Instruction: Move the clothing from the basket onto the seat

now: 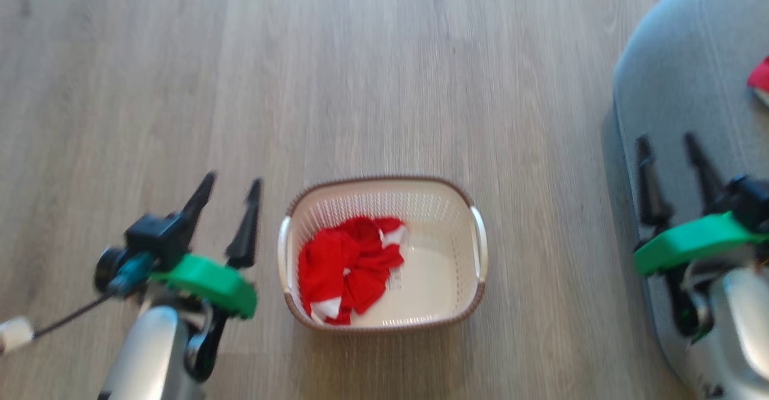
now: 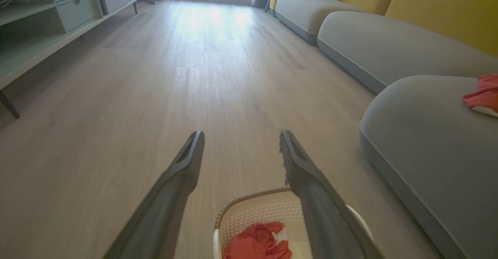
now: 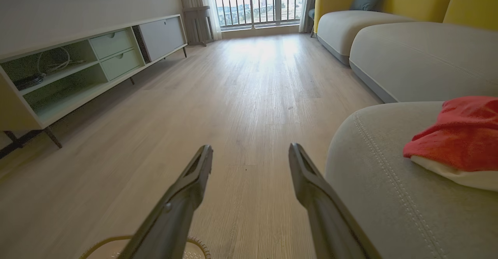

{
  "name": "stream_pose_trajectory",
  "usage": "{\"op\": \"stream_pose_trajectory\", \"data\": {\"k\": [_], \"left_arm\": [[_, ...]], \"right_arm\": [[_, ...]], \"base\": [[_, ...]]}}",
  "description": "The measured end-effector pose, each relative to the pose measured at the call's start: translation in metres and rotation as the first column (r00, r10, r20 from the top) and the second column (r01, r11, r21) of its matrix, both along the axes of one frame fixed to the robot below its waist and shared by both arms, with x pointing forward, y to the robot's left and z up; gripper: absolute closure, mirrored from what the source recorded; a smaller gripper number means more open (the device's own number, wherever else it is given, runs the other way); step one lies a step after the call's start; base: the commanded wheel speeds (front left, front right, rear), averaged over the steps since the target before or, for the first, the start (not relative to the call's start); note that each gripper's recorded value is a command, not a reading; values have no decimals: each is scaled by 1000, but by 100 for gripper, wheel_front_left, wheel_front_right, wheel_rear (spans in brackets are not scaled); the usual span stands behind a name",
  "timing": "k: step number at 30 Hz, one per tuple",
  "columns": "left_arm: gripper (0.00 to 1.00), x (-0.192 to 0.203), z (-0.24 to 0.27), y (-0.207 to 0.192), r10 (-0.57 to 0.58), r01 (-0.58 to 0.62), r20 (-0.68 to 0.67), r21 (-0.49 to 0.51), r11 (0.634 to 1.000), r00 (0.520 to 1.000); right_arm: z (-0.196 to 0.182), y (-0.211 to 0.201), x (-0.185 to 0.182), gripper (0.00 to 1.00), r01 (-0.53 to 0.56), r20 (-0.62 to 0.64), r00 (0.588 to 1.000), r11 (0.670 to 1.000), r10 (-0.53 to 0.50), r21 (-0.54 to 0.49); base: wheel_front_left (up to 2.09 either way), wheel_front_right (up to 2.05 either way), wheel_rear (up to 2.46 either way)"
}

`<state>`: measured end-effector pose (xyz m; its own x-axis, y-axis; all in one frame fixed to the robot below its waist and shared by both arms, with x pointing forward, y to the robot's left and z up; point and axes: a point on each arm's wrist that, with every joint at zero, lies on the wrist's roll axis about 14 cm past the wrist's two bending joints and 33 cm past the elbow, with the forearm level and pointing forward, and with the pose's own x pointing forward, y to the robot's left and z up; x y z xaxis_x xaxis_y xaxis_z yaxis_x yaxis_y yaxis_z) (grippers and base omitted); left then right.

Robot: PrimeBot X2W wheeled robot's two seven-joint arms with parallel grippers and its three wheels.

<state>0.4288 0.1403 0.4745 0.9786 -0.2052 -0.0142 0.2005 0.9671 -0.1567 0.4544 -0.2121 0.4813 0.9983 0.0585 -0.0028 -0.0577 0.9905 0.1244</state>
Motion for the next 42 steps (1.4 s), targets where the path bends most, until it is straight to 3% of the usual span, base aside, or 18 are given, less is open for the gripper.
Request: {"op": "stream_pose_trajectory", "data": {"k": [5, 13, 23, 42], "left_arm": [[0, -27, 1, 43, 145, -145, -2, 15, 989, 989], [0, -58, 5, 71, 242, -243, 18, 35, 969, 970], [0, -84, 10, 74, 268, -269, 35, 22, 963, 963], [0, -88, -1, 62, 254, -253, 0, 35, 967, 967]], "right_arm": [[1, 29, -21, 0, -59, -2, 998, 998, 60, 37], [1, 55, -49, 0, -114, -5, 993, 992, 115, 51], [-5, 61, -81, 0, -113, -22, 993, 991, 114, 70], [-4, 62, -82, 0, -106, -14, 994, 991, 108, 78]], "base": [[0, 0, 0], [0, 0, 0], [0, 0, 0], [0, 0, 0]]}}
